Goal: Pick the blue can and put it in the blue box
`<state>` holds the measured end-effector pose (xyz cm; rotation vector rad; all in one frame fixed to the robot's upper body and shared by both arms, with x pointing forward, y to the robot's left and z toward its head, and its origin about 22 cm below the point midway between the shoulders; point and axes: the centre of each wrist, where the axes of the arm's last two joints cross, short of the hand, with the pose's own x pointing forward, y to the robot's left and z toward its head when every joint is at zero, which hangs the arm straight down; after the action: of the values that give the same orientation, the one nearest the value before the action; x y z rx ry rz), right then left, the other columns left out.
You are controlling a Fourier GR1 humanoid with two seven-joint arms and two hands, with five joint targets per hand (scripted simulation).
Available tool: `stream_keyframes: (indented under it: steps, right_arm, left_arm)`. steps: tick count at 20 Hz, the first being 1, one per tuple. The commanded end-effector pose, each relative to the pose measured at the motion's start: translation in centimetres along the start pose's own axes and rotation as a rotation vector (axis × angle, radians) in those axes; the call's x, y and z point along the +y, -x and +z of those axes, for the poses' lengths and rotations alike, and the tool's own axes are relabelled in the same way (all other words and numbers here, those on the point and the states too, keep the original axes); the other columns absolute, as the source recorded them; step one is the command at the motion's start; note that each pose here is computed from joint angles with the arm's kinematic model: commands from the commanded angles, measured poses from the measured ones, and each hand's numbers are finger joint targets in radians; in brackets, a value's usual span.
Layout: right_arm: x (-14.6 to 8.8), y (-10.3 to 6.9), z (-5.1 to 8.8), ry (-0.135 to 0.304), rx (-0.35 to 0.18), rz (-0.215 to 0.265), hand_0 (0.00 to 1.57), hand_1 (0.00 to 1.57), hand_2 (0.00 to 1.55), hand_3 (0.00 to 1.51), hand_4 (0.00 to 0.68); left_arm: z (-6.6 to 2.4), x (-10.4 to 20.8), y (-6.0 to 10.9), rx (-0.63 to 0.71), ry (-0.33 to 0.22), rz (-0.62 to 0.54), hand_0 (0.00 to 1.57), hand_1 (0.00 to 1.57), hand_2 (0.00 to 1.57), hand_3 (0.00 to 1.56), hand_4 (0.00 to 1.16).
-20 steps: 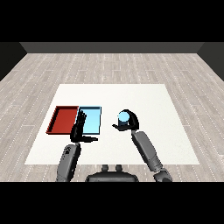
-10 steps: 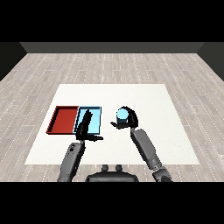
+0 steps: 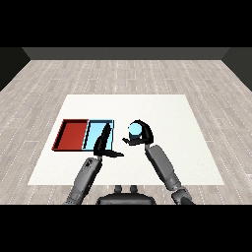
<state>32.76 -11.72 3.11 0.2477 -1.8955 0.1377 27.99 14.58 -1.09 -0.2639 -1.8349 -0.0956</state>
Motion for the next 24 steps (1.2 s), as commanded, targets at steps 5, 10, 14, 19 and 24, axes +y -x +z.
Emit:
stream_keyframes:
  steps: [5,10,14,19,24]
  right_arm:
    - [0.1,1.5,-1.2,-0.026,-0.016,-0.002,1.4,1.4,1.45,1.41,0.662]
    - [2.5,0.2,0.4,-0.073,-0.023,-0.001,1.4,1.4,1.44,1.4,0.674]
    - [2.1,0.2,-1.6,-0.065,-0.034,-0.029,1.4,1.4,1.45,1.41,0.682]
    - [4.0,-1.1,0.2,-0.075,-0.034,-0.028,1.4,1.4,1.44,1.41,0.666]
    - [2.6,-2.5,-0.3,-0.103,-0.051,-0.037,1.39,1.39,1.43,1.39,0.651]
  left_arm:
    - [0.48,-2.9,1.1,0.043,0.008,0.011,0.0,0.0,0.0,0.0,0.0]
    - [-0.95,-3.4,2.8,0.108,0.004,-0.007,0.0,0.0,0.0,0.0,0.0]
    - [-1.24,-4.0,1.5,0.121,0.016,-0.007,0.0,0.0,0.0,0.0,0.0]
    - [-1.3,-3.3,2.8,0.114,0.024,0.013,0.0,0.0,0.0,0.0,0.0]
    - [-1.05,-4.6,3.1,0.095,0.04,0.007,0.0,0.0,0.0,0.0,0.0]
